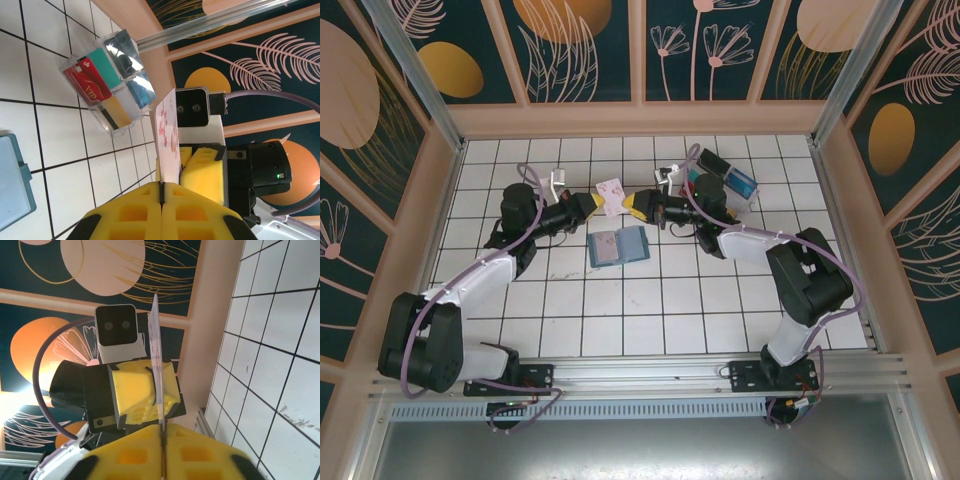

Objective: Take the credit cards out of the card holder

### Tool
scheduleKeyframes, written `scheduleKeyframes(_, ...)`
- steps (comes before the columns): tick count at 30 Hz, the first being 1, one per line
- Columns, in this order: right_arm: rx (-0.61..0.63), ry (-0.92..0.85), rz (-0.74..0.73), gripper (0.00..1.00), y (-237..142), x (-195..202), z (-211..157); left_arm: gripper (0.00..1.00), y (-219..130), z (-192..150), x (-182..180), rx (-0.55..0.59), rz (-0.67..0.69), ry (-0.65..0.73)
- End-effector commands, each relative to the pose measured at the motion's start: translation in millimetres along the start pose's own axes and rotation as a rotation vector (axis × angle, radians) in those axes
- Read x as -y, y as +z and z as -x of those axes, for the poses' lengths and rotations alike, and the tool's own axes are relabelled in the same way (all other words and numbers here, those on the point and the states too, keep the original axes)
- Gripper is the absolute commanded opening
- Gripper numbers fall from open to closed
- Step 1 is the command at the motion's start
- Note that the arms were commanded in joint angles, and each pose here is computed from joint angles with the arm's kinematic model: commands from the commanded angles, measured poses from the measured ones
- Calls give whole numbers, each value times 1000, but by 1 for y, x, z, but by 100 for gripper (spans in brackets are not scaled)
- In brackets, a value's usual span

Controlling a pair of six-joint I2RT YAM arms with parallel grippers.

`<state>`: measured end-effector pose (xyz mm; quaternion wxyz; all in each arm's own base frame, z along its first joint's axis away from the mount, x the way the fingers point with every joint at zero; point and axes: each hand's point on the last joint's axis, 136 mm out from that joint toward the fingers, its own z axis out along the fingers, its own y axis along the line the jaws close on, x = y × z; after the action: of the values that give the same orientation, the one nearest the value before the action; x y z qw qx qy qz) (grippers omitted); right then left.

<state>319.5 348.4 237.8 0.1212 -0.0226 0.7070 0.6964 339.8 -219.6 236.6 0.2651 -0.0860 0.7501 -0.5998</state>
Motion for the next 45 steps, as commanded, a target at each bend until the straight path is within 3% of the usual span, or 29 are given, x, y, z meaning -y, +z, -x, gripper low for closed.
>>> scheduleKeyframes(1,4,-57,36,0,5,-14,-5,0,-5,-3,8,8,-36,1)
scheduleKeyframes(3,17,-66,18,0,4,-11,-4,4,-7,-4,4,16,-15,-6)
scheduleKeyframes(6,50,-114,-47,0,-1,-3,0,30,-10,-3,-10,32,76,-5)
scheduleKeyframes(10,117,-252,-236,0,-16,14,12,67,-28,3,-60,89,385,26)
scheduleKeyframes(13,162,-380,-405,0,-30,22,24,80,-46,5,-85,133,538,58)
scheduleKeyframes(18,271,-541,-645,0,-75,25,64,98,-57,2,-107,156,625,70)
scheduleKeyframes(24,368,-608,-813,0,-132,22,115,99,-66,19,-111,191,729,145)
scheduleKeyframes(31,364,-625,-926,0,-183,21,158,99,-69,31,-110,230,760,201)
scheduleKeyframes(45,196,-934,-962,0,-218,-3,160,99,-59,28,-129,193,775,187)
